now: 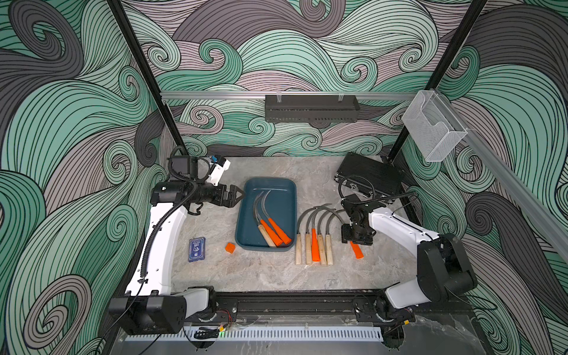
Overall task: Put small sickles into storage boxes
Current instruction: Pick up the sickle at the center of the board.
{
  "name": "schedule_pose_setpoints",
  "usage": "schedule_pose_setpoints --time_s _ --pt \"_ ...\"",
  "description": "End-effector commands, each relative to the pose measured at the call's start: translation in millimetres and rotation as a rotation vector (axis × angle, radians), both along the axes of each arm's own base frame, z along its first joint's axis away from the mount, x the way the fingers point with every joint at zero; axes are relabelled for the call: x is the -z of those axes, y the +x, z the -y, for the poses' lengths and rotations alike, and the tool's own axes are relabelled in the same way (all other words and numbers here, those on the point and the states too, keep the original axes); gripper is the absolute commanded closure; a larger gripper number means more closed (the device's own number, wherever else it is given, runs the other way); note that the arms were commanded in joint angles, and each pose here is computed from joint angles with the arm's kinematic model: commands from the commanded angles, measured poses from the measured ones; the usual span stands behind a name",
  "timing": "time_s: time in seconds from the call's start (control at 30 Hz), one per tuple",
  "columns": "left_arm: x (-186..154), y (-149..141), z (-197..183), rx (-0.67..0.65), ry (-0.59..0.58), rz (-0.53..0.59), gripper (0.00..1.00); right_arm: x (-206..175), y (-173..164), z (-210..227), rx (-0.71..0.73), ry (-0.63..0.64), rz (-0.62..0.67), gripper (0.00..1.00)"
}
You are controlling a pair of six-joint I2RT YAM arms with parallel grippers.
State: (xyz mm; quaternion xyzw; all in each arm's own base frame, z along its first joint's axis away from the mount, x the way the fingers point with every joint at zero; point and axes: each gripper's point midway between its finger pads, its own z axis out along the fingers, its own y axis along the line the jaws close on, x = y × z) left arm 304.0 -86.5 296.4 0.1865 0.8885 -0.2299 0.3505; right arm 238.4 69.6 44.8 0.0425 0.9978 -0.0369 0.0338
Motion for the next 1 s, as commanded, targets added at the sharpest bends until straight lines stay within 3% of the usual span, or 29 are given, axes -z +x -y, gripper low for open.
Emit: schedule_pose_setpoints --time_s 0.0,0.97 --pt "-4.5 -2.3 6.9 0.021 -0.03 -0.014 0.02 5.2 3.9 2.1 -0.007 -0.008 -0.006 0.32" --pt "-1.7 -5.2 6.1 -0.004 -0.04 -0.02 0.02 35.3 -4.2 8.6 0.047 0.047 -0.082 0.34"
